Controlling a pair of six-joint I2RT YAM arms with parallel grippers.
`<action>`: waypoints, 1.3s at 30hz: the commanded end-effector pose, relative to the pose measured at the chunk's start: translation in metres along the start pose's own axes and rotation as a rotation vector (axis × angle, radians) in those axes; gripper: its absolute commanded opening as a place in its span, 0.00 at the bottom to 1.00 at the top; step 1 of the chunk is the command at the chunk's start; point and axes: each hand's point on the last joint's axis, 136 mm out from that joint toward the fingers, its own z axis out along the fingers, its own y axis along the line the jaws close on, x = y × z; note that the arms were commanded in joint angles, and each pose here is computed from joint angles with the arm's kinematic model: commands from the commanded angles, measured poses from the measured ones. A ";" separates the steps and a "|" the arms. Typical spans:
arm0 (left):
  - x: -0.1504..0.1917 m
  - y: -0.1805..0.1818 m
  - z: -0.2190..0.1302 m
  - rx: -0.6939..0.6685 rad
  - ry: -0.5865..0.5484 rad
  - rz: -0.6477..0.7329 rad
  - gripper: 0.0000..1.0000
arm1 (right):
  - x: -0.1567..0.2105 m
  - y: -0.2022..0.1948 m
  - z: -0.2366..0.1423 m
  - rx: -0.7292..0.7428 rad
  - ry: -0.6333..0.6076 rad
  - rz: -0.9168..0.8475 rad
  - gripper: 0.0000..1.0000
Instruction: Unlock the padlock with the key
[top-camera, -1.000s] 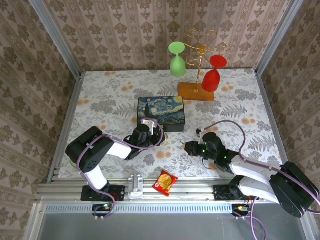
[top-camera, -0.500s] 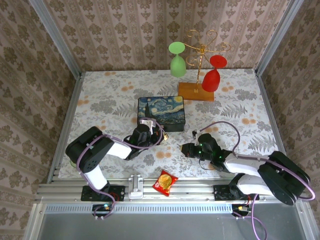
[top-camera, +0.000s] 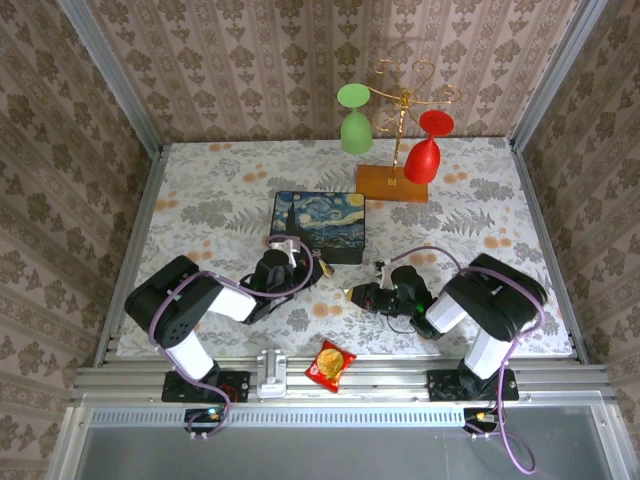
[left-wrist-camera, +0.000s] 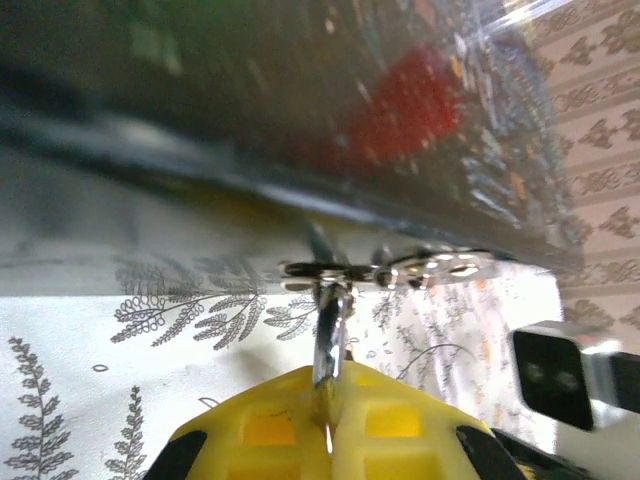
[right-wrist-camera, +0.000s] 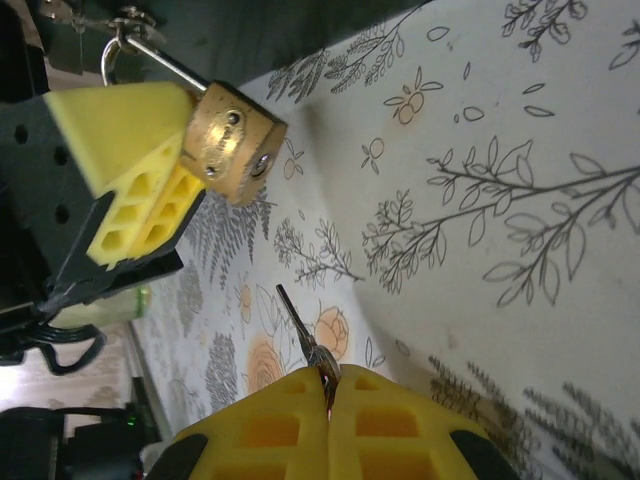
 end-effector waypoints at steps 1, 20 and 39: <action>-0.015 -0.026 -0.008 0.128 -0.041 -0.077 0.00 | -0.007 0.025 0.001 -0.144 -0.007 0.001 0.00; -0.001 0.017 -0.004 -0.124 0.050 0.111 0.10 | -0.004 -0.001 0.010 -0.061 0.046 0.023 0.00; 0.020 0.033 0.019 -0.210 0.033 0.254 0.50 | 0.001 -0.009 0.003 0.007 0.051 -0.006 0.00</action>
